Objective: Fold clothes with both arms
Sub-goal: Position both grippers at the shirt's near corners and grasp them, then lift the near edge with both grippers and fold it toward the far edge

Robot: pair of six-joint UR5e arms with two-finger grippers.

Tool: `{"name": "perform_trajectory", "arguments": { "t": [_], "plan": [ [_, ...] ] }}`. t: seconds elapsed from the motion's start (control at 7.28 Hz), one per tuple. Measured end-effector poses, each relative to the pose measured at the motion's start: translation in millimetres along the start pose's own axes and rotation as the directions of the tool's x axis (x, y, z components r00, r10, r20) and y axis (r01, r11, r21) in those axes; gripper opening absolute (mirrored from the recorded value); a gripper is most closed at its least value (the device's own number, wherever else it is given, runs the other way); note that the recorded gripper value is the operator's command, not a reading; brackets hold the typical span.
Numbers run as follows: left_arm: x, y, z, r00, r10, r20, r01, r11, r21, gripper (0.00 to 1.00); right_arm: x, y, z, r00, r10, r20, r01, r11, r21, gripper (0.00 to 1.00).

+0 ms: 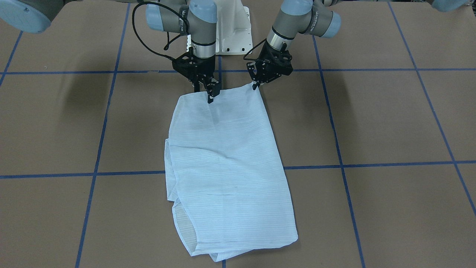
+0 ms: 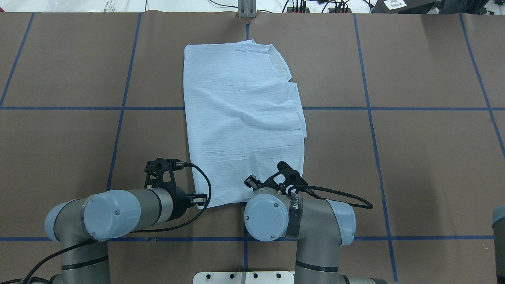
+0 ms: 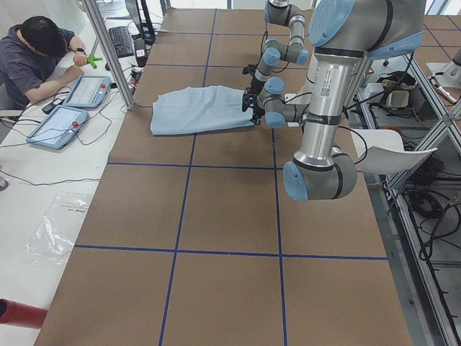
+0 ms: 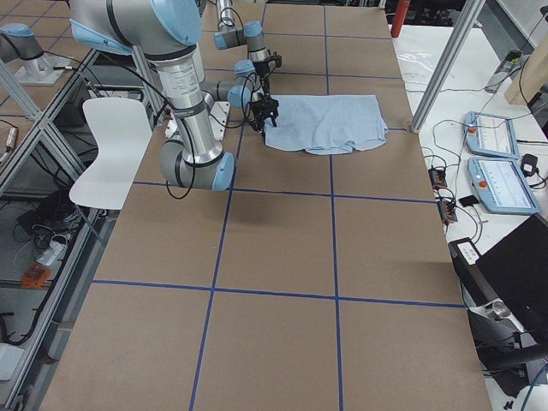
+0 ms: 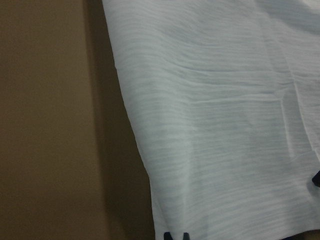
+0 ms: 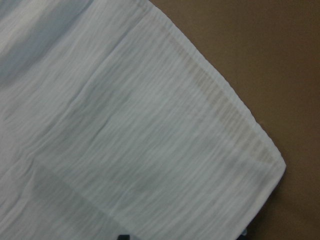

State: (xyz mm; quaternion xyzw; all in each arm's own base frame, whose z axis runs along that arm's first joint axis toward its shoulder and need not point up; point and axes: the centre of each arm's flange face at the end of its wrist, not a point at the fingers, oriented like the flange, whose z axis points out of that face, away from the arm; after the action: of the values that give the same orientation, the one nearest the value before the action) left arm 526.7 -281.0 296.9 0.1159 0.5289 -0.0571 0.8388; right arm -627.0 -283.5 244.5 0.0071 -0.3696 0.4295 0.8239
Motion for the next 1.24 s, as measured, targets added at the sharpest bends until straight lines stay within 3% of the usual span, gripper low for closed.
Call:
{"name": "perform_trajectory", "arguments": {
  "t": [0.82,1.1,1.24],
  "plan": [
    [2,-3,-5,1.0,0.004,-0.009,-0.004,1.0,0.003,0.0,-9,-2,-12,0.999,0.006,0.034,-0.006,1.0,0.0,0.0],
    [17,-5,-32,1.0,0.018,-0.023,-0.018,1.0,-0.018,0.0,-9,-15,-43,0.998,0.008,0.067,-0.007,1.0,-0.021,0.0],
    [31,-5,-63,0.999,0.023,-0.028,-0.024,0.999,-0.036,0.0,-5,-25,-77,0.997,0.008,0.078,-0.006,0.999,-0.033,0.0]
  ]
}}
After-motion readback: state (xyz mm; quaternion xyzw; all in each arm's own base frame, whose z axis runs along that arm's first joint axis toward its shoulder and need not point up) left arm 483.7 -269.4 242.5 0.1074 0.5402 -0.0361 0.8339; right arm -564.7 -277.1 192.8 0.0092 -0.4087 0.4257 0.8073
